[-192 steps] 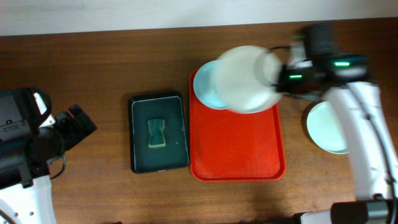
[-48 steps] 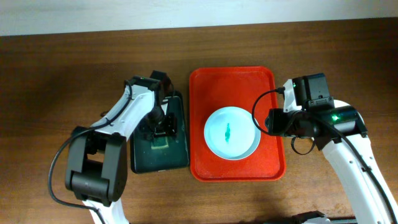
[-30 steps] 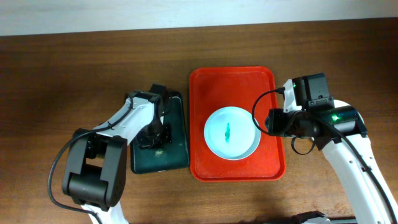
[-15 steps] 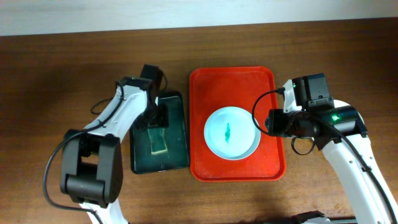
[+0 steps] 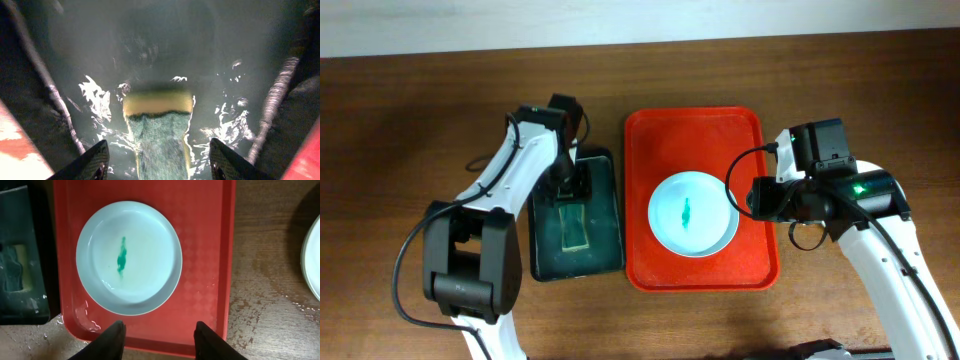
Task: Clean dirty plates on tray and stack at the side
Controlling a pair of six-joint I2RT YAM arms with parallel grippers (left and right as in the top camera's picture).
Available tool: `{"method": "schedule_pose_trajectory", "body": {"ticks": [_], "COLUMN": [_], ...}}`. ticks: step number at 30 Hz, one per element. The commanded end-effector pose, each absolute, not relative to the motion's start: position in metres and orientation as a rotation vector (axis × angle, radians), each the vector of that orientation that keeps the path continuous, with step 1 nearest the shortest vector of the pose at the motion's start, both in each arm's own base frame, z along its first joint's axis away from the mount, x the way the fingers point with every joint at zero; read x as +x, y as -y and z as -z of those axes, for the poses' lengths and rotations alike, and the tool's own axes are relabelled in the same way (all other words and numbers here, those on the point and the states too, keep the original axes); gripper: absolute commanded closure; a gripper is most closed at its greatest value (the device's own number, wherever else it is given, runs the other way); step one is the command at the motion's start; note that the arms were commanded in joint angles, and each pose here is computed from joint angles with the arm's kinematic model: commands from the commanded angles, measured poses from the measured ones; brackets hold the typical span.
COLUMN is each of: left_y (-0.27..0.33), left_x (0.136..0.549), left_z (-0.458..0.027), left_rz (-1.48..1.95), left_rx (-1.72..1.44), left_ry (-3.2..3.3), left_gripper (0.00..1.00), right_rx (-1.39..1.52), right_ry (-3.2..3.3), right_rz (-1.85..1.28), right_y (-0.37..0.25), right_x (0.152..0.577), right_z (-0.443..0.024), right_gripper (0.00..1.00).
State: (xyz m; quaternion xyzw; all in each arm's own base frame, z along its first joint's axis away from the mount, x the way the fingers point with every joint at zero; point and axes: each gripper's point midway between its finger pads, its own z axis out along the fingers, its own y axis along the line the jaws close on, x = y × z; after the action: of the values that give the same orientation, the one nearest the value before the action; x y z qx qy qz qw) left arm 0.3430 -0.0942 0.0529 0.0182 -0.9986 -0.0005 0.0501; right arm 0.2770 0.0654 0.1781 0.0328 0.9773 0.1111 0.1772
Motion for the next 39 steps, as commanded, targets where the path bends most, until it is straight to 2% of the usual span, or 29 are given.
{"method": "schedule_pose_trajectory", "body": {"ticks": [1, 5, 9, 13, 15, 18, 23, 24, 25, 29, 32, 35, 39], "left_y": [0.095, 0.094, 0.102, 0.107, 0.108, 0.108, 0.106, 0.107, 0.110, 0.115, 0.117, 0.117, 0.119], "left_x": [0.335, 0.314, 0.300, 0.290, 0.293, 0.306, 0.332, 0.337, 0.343, 0.359, 0.365, 0.366, 0.366], "left_z": [-0.064, -0.049, -0.012, 0.012, 0.013, -0.003, -0.058, -0.070, -0.084, -0.123, -0.131, -0.130, -0.130], "left_rz": [-0.005, 0.023, 0.023, 0.021, 0.016, 0.020, 0.087, 0.091, 0.081, 0.056, 0.041, 0.040, 0.033], "left_rx": [0.046, 0.087, 0.047, 0.010, 0.009, 0.017, 0.012, -0.002, -0.027, -0.040, -0.039, -0.040, -0.043], "left_ry": [2.998, 2.932, 2.934, 2.949, 2.963, 2.982, 3.022, 3.035, 3.051, 3.116, 3.146, 3.147, 3.150], "left_gripper": [0.36, 0.55, 0.61, 0.91, 1.00, 1.00, 1.00, 1.00, 1.00, 1.00, 1.00, 1.00, 1.00], "right_rx": [0.089, 0.089, 0.089, 0.092, 0.102, 0.194, 0.252, 0.251, 0.249, 0.308, 0.364, 0.148, 0.110], "right_ry": [-2.761, -2.761, -2.761, -2.760, -2.757, -2.762, -2.850, -2.881, -2.905, -2.936, -2.977, -2.989, -3.066], "right_rz": [-0.303, -0.303, -0.303, -0.288, -0.240, -0.153, -0.149, -0.170, -0.209, -0.280, -0.413, -0.689, -0.734], "right_y": [-0.065, -0.065, -0.065, -0.064, -0.058, -0.046, -0.048, -0.051, -0.057, -0.056, -0.052, -0.065, -0.066], "right_x": [0.279, 0.279, 0.279, 0.279, 0.281, 0.284, 0.288, 0.289, 0.291, 0.304, 0.308, 0.312, 0.308], "right_z": [-0.180, -0.180, -0.180, -0.180, -0.179, -0.174, -0.150, -0.142, -0.135, -0.116, -0.102, -0.088, -0.060], "right_gripper": [0.54, 0.53, 0.53, 0.52, 0.49, 0.49, 0.50, 0.51, 0.56, 0.56, 0.56, 0.57, 0.57]}}
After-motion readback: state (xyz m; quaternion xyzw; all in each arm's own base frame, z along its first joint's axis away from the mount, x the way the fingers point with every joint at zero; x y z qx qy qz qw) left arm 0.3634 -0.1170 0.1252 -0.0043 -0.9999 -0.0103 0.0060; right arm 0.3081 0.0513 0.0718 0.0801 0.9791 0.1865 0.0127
